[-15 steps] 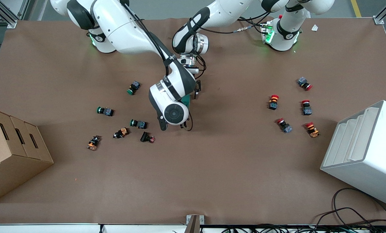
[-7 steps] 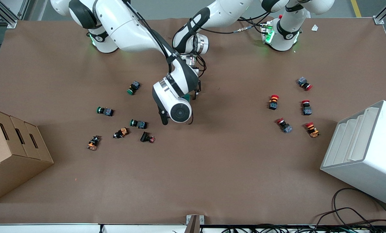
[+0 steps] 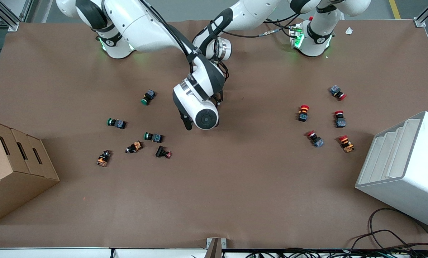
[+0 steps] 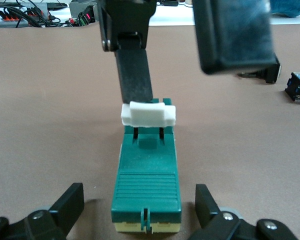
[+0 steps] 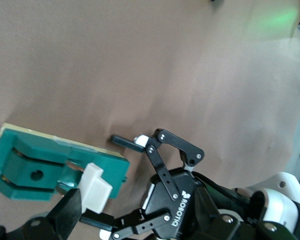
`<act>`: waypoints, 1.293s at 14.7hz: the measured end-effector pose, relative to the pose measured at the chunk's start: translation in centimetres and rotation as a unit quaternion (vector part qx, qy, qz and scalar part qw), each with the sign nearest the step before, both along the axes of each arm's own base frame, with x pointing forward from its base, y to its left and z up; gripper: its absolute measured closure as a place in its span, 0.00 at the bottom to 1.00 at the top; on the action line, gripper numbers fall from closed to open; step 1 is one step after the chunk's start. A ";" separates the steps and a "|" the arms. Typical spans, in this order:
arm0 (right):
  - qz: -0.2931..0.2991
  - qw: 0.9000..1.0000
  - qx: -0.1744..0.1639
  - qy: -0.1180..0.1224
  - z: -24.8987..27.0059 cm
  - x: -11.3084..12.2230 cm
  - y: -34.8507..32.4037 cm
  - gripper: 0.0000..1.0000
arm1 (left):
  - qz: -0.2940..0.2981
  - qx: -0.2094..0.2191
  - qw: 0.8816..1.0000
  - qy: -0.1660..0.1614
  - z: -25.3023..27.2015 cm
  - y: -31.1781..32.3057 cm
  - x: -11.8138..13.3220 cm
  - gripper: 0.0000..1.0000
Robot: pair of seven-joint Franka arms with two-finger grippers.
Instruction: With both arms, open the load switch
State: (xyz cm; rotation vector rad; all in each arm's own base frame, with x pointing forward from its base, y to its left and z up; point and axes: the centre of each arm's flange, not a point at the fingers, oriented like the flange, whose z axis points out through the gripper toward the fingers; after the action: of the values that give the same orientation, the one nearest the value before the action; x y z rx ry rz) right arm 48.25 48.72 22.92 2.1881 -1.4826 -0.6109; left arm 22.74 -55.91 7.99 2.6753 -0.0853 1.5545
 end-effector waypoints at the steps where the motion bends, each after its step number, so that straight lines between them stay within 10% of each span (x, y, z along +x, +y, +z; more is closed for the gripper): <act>1: 0.003 1.000 -0.001 0.004 -0.2 -0.4 0.1 0.00 | 0.000 0.000 1.000 0.000 0.0 0.0 0.0 0.01; 10: 0.040 0.999 -0.002 0.021 -1.9 -1.4 -1.2 0.00 | 0.001 0.000 1.000 0.000 0.0 0.1 0.1 0.01; 14: 0.145 0.985 0.068 -0.069 7.3 8.6 -11.2 0.00 | 0.003 -0.001 1.000 -0.002 0.2 -0.1 0.5 0.01; 19: 0.287 0.927 0.170 -0.172 15.8 18.4 -29.3 0.00 | 0.039 -0.006 0.999 0.017 3.1 -1.8 0.9 0.01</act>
State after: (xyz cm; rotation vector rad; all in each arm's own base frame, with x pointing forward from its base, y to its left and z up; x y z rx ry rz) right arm 66.62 19.39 38.76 2.9447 -0.8230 -0.3028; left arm 23.69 -57.70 11.08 2.7264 0.0285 1.5227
